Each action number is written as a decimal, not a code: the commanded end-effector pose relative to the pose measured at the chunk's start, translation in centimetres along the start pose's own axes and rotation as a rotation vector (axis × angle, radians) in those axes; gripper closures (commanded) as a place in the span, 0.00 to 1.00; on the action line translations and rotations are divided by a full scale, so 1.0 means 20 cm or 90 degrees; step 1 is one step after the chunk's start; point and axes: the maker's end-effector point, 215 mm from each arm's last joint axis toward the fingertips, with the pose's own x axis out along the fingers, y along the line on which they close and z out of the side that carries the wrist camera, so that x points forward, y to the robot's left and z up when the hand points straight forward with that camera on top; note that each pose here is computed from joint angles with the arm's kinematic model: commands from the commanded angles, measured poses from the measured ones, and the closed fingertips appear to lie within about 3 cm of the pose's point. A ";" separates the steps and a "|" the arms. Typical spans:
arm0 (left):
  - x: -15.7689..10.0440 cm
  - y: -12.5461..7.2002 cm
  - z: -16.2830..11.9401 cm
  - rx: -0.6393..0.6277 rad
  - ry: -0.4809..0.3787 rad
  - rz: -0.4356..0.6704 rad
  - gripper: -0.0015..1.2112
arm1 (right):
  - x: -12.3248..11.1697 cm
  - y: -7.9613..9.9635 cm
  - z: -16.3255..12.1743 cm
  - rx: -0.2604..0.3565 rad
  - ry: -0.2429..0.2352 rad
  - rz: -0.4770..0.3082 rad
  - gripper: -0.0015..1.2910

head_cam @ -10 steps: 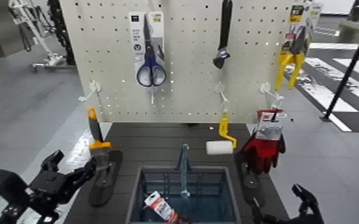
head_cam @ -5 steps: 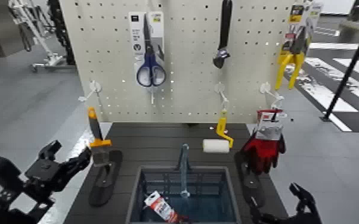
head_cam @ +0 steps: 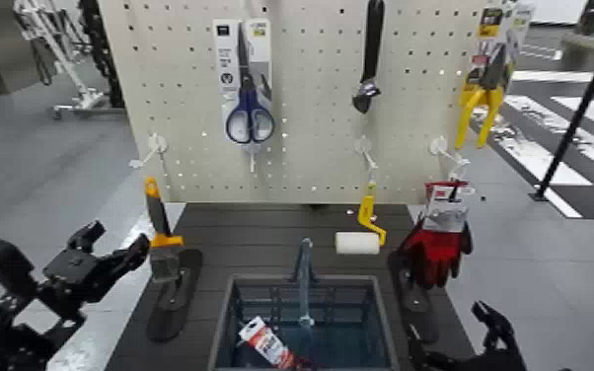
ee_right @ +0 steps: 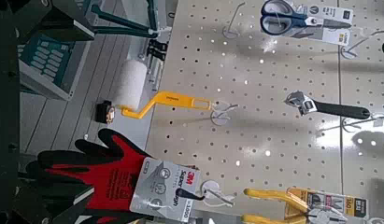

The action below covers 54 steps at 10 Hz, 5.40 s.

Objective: Put the yellow paint brush into the crate.

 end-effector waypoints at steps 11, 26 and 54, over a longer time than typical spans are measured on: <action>0.37 -0.21 -0.18 0.046 0.125 -0.187 0.15 | 0.07 0.07 -0.01 0.022 -0.006 0.031 0.12; 0.38 -0.20 -0.16 0.075 0.135 -0.182 0.98 | 0.07 0.07 0.00 0.021 -0.008 0.034 0.12; 0.34 -1.22 -0.24 -0.197 0.087 -0.376 0.98 | 0.06 0.07 -0.01 0.022 -0.005 0.031 0.12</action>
